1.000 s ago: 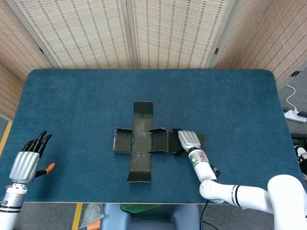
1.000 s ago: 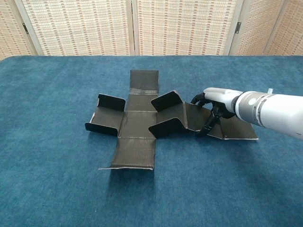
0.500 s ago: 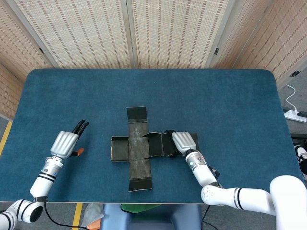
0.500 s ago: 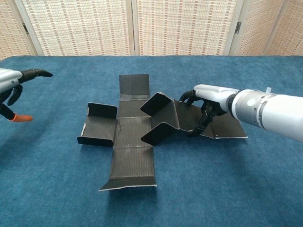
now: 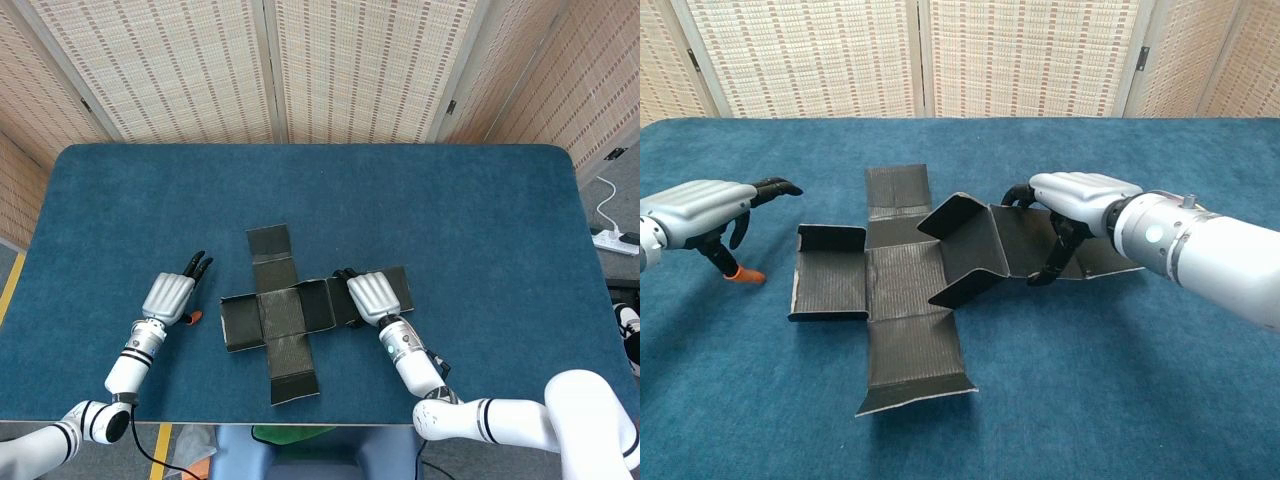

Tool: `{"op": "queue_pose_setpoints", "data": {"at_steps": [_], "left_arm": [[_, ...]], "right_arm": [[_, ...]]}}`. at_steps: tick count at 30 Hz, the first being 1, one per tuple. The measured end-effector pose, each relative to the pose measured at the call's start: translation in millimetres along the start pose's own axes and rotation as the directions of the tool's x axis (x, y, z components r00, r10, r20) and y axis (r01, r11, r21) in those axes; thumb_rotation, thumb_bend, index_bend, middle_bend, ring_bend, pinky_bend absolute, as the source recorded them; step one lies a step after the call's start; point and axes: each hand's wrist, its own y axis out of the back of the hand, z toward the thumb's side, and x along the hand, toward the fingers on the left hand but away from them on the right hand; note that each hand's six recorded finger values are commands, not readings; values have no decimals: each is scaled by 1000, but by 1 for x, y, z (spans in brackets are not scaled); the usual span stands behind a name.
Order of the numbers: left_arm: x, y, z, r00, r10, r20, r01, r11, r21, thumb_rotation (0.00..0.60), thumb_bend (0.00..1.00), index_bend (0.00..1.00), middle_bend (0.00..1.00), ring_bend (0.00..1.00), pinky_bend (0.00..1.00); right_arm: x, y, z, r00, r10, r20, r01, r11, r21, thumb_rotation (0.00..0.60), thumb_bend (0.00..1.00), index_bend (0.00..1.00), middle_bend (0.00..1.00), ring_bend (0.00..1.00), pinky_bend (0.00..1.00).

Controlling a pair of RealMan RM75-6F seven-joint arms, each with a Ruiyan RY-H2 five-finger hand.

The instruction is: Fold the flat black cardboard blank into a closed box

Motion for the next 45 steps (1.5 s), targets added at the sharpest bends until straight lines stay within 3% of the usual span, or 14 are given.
{"op": "queue_pose_setpoints", "data": {"at_steps": [7,12,16,24,28,34,38,45], "left_arm": [[4,-6,14,1000,-10,26,14,989,-145,600,193,0,0,608,753],[5,-9,22,999,-25,47,33,981,-191,600,194,0,0,596,757],[3,-9,32,996,-38,81,59,959,-275,600,193,0,0,590,759],[-9,11,53,982,-5,189,86,901,-425,600,193,0,0,569,761],[-14,23,61,970,14,242,93,899,-427,600,193,0,0,552,761],[-11,30,79,952,5,307,123,909,-397,600,192,0,0,538,762],[-7,29,87,946,-20,325,154,906,-393,600,193,0,0,536,768],[-1,22,92,932,-95,351,241,884,-401,600,194,0,0,526,778]], "right_arm": [[-1,-3,7,999,-32,-19,32,998,53,600,152,457,436,728,1000],[-2,-5,9,999,-34,-22,35,998,59,600,153,457,436,729,1000],[-5,-5,8,999,-33,-17,34,997,71,600,152,457,436,728,1000],[-10,0,10,999,-20,-27,23,995,100,600,152,457,436,729,1000],[-12,8,14,998,-24,-51,32,987,157,600,152,457,433,729,1000],[-13,22,27,992,-19,-124,56,951,303,600,165,457,428,728,1000],[-13,32,37,981,-10,-193,93,901,424,600,169,457,429,729,1000],[-12,40,48,958,9,-286,151,833,532,600,171,457,430,733,1000]]}}
